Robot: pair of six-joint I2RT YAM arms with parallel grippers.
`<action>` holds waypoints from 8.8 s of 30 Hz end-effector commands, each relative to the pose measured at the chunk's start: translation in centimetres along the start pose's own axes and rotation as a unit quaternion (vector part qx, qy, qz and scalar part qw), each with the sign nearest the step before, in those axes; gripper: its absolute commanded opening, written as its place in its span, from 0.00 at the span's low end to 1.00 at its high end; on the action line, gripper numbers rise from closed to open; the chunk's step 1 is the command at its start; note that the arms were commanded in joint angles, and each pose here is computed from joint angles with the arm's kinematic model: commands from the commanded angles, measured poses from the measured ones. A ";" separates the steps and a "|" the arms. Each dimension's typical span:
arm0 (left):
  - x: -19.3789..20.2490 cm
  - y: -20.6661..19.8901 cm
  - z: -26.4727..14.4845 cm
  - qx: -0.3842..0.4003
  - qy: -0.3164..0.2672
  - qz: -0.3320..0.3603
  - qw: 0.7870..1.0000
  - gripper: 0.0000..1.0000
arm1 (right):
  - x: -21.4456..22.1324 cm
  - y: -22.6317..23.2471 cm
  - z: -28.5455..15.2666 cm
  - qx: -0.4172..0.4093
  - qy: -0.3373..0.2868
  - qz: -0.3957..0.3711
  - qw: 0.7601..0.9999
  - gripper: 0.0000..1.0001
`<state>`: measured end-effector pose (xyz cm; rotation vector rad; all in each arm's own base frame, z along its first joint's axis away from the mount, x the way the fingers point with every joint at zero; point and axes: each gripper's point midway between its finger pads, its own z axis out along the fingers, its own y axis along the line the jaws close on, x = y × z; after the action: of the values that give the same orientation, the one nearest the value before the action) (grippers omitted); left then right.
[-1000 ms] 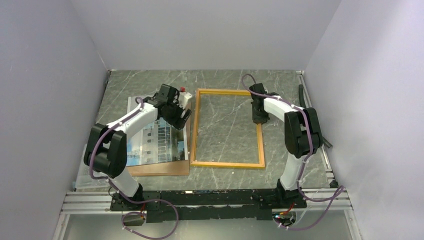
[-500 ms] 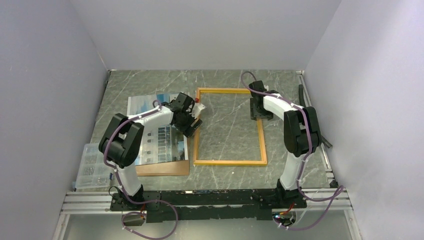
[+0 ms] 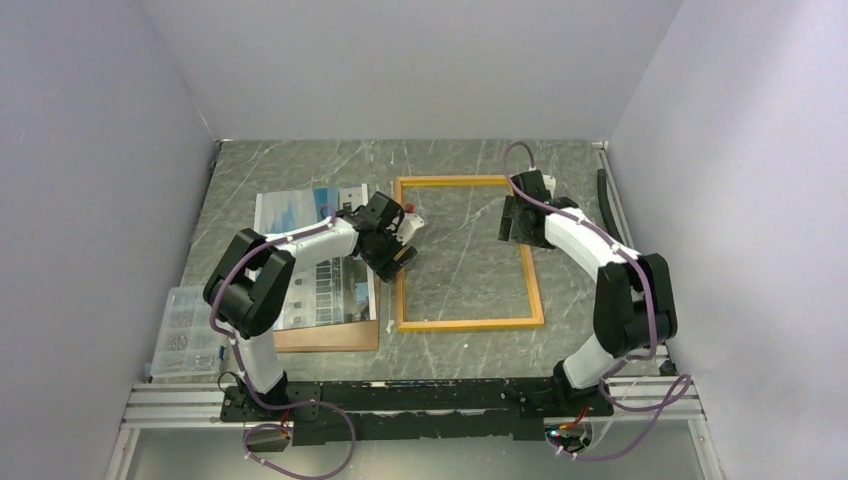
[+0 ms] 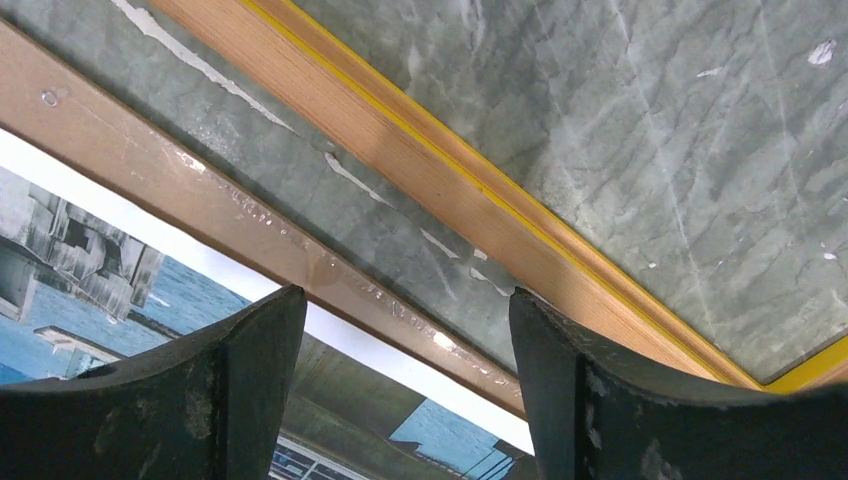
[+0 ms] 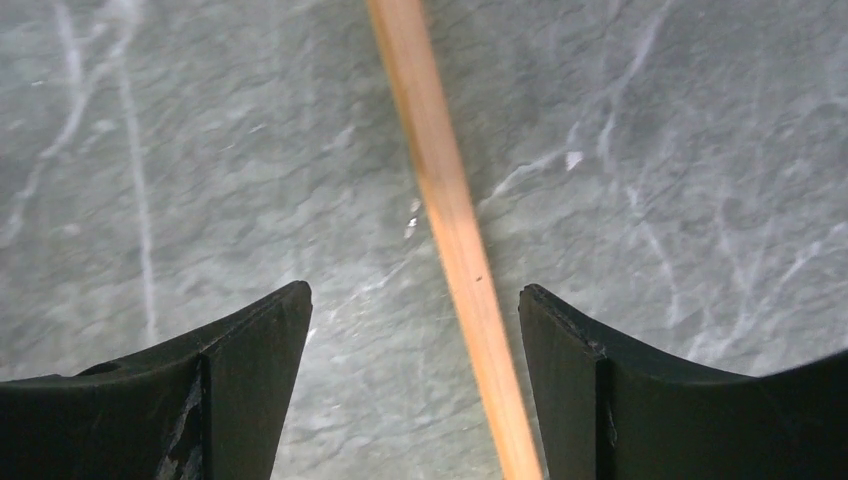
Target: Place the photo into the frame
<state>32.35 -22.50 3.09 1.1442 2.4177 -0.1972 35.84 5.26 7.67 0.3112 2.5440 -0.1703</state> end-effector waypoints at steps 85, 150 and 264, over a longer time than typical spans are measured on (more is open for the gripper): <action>24.5 16.5 -7.7 -0.080 0.102 -0.286 0.949 0.49 | 20.0 31.9 -12.9 -0.323 0.164 -0.124 0.924 0.74; 23.2 16.4 -8.7 -0.067 0.087 -0.278 0.954 0.44 | 19.1 34.5 -15.1 -0.528 0.255 0.053 0.808 0.53; 24.2 17.9 -6.8 -0.081 0.126 -0.282 0.948 0.43 | 12.2 38.3 -18.3 -0.658 0.206 0.092 0.719 0.71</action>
<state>33.84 12.27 1.93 0.3806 2.7500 0.2585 26.33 45.20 9.80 0.0539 2.5301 1.5841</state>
